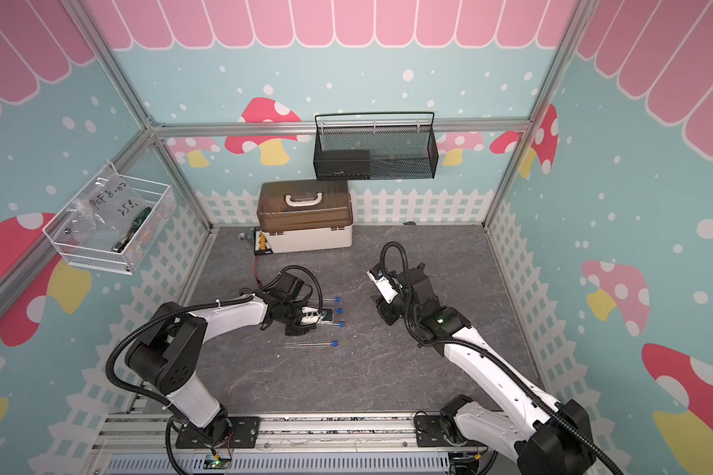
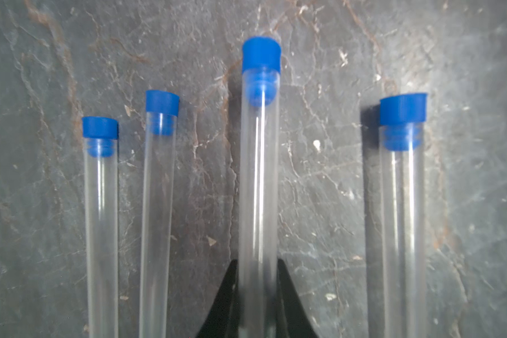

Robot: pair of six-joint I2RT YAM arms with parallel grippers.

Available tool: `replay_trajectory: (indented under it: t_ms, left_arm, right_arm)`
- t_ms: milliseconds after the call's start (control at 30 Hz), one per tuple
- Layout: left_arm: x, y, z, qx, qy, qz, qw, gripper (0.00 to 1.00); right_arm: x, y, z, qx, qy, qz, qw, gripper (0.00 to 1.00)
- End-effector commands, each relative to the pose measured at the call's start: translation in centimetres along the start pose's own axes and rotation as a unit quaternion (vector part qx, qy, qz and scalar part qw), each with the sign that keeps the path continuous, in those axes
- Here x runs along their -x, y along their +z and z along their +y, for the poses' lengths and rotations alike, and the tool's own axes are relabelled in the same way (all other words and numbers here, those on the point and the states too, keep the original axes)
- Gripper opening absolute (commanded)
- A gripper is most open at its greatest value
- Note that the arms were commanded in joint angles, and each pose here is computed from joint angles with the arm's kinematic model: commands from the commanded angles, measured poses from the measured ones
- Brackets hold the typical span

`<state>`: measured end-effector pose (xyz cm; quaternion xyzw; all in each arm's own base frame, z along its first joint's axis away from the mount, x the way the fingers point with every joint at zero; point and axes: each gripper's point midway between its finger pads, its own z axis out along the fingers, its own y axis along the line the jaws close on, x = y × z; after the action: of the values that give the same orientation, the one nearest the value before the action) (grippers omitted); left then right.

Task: Insert stoppers into test tubes
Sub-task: Place the test tube at the center of the board.

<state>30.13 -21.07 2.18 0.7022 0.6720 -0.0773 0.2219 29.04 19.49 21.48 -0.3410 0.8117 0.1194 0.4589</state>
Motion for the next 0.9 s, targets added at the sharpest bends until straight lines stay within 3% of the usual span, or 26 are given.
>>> replay_trajectory:
  t_ms: [0,600,867]
  left_arm:
    - [-0.27,0.21,-0.10,-0.011,-0.002,0.015,1.000,0.02]
    - [-0.56,1.06,-0.70,-0.029,0.004,0.040,0.999,0.19]
    - [-0.57,1.09,-0.60,-0.028,0.004,0.041,0.999,0.21]
  right_arm:
    - [-0.39,-0.22,-0.10,-0.002,0.004,0.000,1.000,0.39]
    - [-0.54,-0.55,-0.16,-0.003,-0.005,0.007,1.000,0.38]
    - [-0.69,-0.75,-0.21,-0.005,-0.008,0.012,1.000,0.38]
